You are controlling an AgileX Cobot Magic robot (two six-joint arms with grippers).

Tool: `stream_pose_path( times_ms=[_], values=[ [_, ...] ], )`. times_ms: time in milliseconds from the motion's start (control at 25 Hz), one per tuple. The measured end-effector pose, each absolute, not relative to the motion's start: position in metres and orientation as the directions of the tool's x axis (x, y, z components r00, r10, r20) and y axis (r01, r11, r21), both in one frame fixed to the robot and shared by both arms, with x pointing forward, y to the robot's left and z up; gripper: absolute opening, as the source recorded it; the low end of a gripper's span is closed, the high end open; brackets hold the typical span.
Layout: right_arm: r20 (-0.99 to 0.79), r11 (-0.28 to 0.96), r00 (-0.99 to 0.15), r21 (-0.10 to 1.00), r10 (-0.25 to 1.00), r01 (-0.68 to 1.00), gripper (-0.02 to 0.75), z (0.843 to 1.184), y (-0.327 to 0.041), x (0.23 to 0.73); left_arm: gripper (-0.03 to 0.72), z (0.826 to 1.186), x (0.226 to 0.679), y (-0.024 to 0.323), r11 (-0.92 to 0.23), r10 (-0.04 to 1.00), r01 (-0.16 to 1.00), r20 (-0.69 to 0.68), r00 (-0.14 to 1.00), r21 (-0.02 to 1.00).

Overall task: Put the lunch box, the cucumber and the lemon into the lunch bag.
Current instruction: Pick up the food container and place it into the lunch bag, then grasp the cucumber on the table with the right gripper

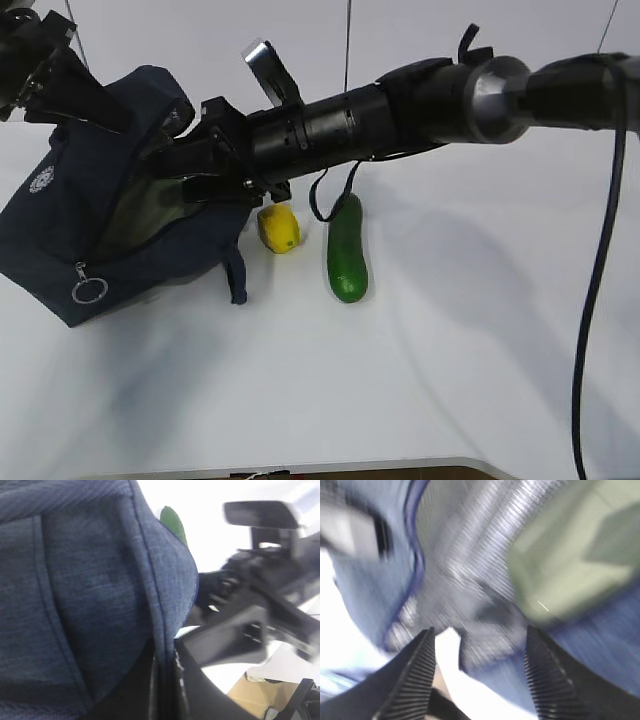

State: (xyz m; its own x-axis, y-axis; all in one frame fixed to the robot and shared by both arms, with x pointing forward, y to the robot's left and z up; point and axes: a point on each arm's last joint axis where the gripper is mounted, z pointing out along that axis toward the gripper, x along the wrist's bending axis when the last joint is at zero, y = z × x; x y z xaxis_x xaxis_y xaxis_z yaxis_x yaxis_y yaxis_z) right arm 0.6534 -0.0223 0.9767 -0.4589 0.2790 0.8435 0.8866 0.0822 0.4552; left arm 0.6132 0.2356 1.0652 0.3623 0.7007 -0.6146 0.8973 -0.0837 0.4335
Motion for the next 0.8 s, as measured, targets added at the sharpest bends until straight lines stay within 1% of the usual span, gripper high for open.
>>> stream_pose_path(
  times_ms=[120,160,360,520,800],
  values=[
    [0.802,0.143,-0.505,0.486,0.32,0.862,0.44,0.986,-0.026,0.648,-0.014,1.065,0.613,0.235,-0.085,0.698,0.898,-0.618,0.363,0.431],
    [0.788,0.162,-0.516,0.491,0.335,0.856,0.458,0.989,-0.027,0.647,-0.014,1.065,0.613,0.235,-0.086,0.697,0.899,-0.618,0.363,0.43],
    [0.677,0.264,-0.587,0.527,0.444,0.808,0.448,1.009,-0.038,0.639,-0.014,1.065,0.612,0.236,-0.087,0.696,0.9,-0.621,0.361,0.427],
    [0.583,0.324,-0.619,0.536,0.527,0.78,0.447,1.027,-0.048,0.632,-0.014,1.065,0.612,0.236,-0.09,0.697,0.9,-0.619,0.362,0.425],
    [0.351,0.395,-0.585,0.482,0.731,0.782,0.447,1.049,-0.077,0.625,-0.014,1.065,0.61,0.236,-0.105,0.691,0.904,-0.623,0.366,0.413]
  ],
)
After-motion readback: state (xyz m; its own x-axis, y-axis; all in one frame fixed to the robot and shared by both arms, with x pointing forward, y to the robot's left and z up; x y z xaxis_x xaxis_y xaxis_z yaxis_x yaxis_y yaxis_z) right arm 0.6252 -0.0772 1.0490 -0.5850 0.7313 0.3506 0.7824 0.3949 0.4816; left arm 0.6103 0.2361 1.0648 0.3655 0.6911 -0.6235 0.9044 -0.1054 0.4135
